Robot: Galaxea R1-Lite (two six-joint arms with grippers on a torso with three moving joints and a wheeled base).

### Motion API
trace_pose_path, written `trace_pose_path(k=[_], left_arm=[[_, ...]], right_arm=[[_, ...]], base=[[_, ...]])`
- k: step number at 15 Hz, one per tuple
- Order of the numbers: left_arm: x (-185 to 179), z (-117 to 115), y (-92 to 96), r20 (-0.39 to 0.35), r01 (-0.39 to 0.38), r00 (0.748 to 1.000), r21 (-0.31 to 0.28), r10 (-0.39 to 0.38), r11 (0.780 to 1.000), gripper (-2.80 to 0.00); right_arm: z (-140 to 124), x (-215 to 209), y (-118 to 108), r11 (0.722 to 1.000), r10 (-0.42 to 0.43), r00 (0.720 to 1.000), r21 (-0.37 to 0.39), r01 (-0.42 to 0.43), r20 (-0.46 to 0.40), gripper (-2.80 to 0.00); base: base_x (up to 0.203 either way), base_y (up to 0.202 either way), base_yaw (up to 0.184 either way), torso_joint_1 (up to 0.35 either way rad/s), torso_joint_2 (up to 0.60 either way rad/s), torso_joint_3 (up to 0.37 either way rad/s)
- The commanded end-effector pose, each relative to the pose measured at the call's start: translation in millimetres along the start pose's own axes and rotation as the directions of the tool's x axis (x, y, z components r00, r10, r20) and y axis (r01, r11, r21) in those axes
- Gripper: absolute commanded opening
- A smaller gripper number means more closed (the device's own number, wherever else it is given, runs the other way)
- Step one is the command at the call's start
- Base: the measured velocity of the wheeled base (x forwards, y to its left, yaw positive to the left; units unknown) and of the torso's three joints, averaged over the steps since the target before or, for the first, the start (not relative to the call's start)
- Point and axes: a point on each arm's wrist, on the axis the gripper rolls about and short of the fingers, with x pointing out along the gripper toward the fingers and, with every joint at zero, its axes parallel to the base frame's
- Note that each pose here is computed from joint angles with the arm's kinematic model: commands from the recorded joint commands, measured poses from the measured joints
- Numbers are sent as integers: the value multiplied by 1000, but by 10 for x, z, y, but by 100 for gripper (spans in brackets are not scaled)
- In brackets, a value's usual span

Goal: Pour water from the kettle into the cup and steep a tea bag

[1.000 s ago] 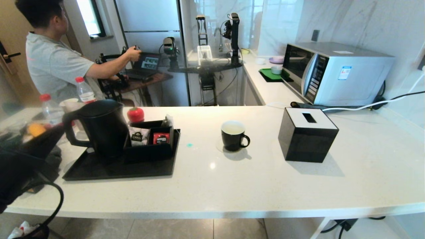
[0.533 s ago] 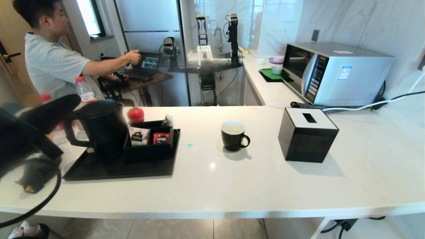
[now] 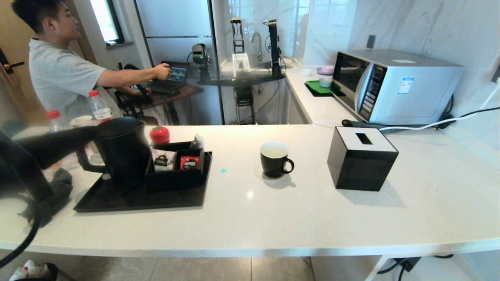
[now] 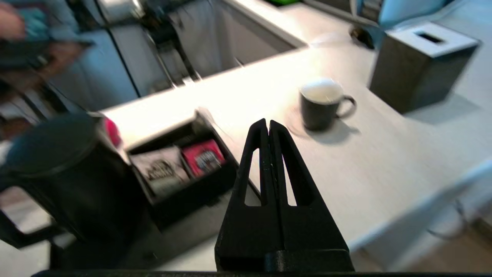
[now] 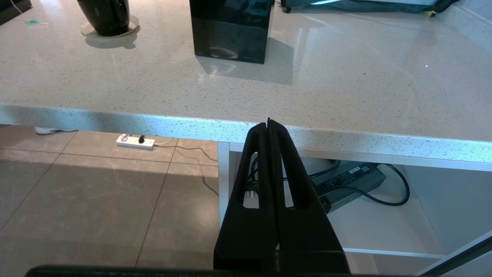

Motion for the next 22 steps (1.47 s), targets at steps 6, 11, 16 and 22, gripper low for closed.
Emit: trace_pose_path(k=[6, 11, 16, 22], left_arm=[[615, 105, 39, -263, 99, 957, -96, -121, 990, -280], [1248, 36, 181, -355, 44, 931, -103, -78, 994, 0], [1936, -211, 344, -460, -48, 888, -86, 3, 995, 0], [2641, -471, 451, -505, -217, 848, -58, 159, 975, 0]], right_arm=[[1, 1, 0, 1000, 1, 1000, -1, -1, -1, -280], [1, 1, 0, 1000, 1, 1000, -1, -1, -1, -280], [-3, 2, 0, 1000, 1, 1000, -1, -1, -3, -280], [0, 1, 0, 1000, 1, 1000, -1, -1, -2, -280]], base=[[0, 0, 0, 0, 0, 0], [0, 0, 0, 0, 0, 0], [0, 0, 0, 0, 0, 0], [0, 0, 0, 0, 0, 0]])
